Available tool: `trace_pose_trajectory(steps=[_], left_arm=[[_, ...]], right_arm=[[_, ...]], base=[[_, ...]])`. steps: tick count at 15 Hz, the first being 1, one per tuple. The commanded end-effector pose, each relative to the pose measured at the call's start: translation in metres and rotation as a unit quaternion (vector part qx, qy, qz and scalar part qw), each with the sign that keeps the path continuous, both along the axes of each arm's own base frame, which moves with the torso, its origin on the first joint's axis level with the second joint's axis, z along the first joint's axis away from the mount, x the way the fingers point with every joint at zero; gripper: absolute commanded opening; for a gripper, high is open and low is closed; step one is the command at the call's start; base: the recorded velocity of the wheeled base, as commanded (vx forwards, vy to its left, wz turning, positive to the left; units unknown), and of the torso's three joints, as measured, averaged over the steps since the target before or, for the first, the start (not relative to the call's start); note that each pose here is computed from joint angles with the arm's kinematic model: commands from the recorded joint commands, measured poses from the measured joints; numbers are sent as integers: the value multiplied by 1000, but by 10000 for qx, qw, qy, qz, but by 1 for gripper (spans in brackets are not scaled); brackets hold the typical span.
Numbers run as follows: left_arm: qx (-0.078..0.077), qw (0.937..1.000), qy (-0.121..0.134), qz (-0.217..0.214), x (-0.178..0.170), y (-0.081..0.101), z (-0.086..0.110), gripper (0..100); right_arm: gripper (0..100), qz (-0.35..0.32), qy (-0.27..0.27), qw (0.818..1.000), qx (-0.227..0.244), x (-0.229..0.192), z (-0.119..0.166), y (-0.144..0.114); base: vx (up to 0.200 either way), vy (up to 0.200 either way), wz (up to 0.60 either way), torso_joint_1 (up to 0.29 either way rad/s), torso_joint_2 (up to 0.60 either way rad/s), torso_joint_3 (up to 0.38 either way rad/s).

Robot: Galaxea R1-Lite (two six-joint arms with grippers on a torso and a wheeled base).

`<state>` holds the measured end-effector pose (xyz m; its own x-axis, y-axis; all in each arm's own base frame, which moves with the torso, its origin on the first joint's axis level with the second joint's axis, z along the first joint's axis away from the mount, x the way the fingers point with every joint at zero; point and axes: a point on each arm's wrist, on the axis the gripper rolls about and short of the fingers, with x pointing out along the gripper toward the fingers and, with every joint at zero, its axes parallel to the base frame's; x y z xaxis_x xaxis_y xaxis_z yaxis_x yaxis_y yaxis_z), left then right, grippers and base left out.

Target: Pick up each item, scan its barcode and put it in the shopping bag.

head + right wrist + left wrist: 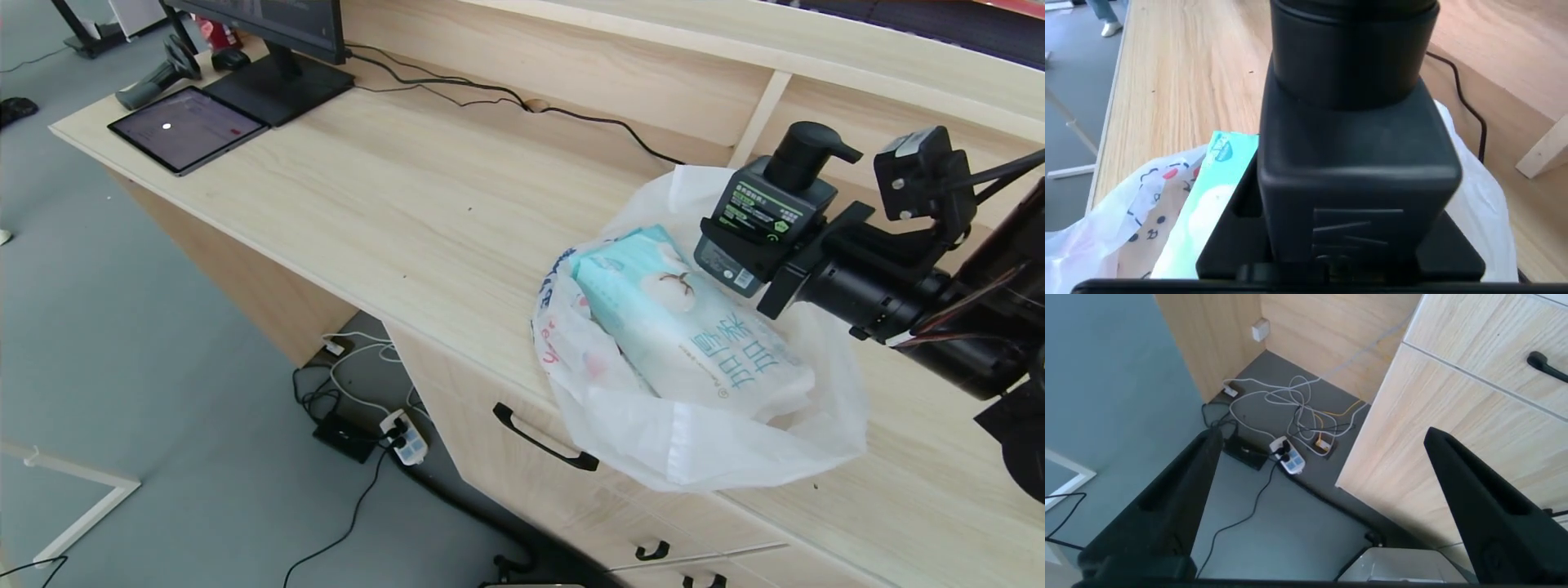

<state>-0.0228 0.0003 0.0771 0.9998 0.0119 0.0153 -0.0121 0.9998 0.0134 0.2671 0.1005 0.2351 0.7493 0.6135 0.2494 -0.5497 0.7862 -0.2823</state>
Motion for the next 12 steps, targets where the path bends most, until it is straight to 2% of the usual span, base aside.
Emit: trace_pose_trajectory(steps=[1,12], left_arm=[[1,10000,0,2,0,0,0,100],[1,10000,-15,2,0,0,0,100]], right_arm=[[0,-20,85,10000,-28,9,-9,2],[0,-418,-74,9990,-153,22,-15,-16]], base=[[0,0,0,0,0,0],[0,0,0,0,0,0]])
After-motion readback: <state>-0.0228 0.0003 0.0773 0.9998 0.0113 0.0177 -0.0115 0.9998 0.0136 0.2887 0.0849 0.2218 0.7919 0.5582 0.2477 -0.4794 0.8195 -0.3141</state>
